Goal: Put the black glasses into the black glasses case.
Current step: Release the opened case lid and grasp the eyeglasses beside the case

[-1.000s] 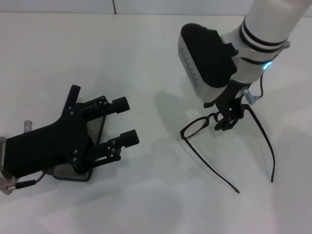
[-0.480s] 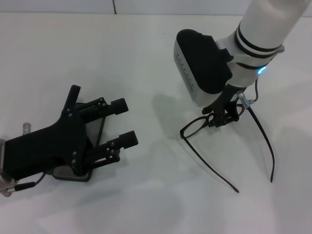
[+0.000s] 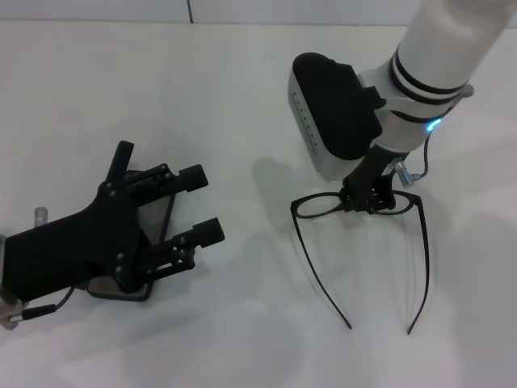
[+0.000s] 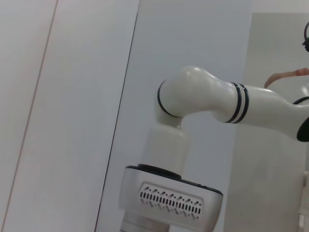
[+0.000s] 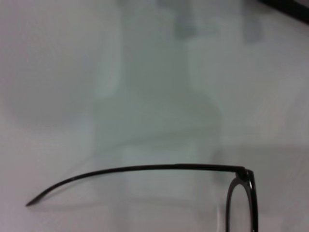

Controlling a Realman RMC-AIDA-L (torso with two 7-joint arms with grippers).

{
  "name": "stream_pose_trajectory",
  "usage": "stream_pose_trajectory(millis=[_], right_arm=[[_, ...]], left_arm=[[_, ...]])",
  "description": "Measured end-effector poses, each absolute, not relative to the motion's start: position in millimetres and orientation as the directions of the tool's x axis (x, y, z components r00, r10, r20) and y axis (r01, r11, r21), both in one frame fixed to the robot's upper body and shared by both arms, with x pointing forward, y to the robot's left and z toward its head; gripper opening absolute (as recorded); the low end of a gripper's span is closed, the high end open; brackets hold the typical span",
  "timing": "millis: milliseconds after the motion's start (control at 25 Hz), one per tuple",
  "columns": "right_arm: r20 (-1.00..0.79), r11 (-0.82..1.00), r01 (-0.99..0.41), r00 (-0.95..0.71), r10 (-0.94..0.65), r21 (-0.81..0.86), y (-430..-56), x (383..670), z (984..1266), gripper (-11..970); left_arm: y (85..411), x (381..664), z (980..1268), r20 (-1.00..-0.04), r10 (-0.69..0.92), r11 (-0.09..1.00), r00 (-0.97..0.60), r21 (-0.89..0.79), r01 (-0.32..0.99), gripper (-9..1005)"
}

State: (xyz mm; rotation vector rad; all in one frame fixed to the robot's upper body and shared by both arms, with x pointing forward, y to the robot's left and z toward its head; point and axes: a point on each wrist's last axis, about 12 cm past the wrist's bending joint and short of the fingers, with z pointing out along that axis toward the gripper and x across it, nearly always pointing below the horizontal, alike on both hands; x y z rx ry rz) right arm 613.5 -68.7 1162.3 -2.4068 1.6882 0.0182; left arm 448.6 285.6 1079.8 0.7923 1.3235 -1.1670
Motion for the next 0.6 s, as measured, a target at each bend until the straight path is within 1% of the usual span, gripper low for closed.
stream_pose_trajectory(millis=[40,280,360,520,600], right_arm=[[-0.128,-0.320,-0.934,0.341,-0.931,-0.156,-70,612,1162,139],[-0.131,-0.287,-0.936,0.316,-0.940,-0.202,-79,604,1168,95],[-0.157,-0.242,-0.943,0.281,-0.947,-0.230,-91,601,1175,90],[-0.296,-0.100,-0.958,0.182,-0.938,-0.269,-122,599,1195,80],[-0.415,-0.010,-0.961,0.129,-0.901,-0.277,-143,597,1206,75]], left_arm=[[286,449,1080,-0.974,-0.185,0.280,-0.128,-0.177,0.944,692],[283,448,1079,-0.974,-0.189,0.273,-0.128,-0.177,0.946,692],[280,450,1080,-0.974,-0.190,0.265,-0.127,-0.175,0.948,693],[272,454,1082,-0.973,-0.197,0.240,-0.121,-0.167,0.956,681],[269,456,1083,-0.972,-0.201,0.227,-0.117,-0.163,0.960,673]])
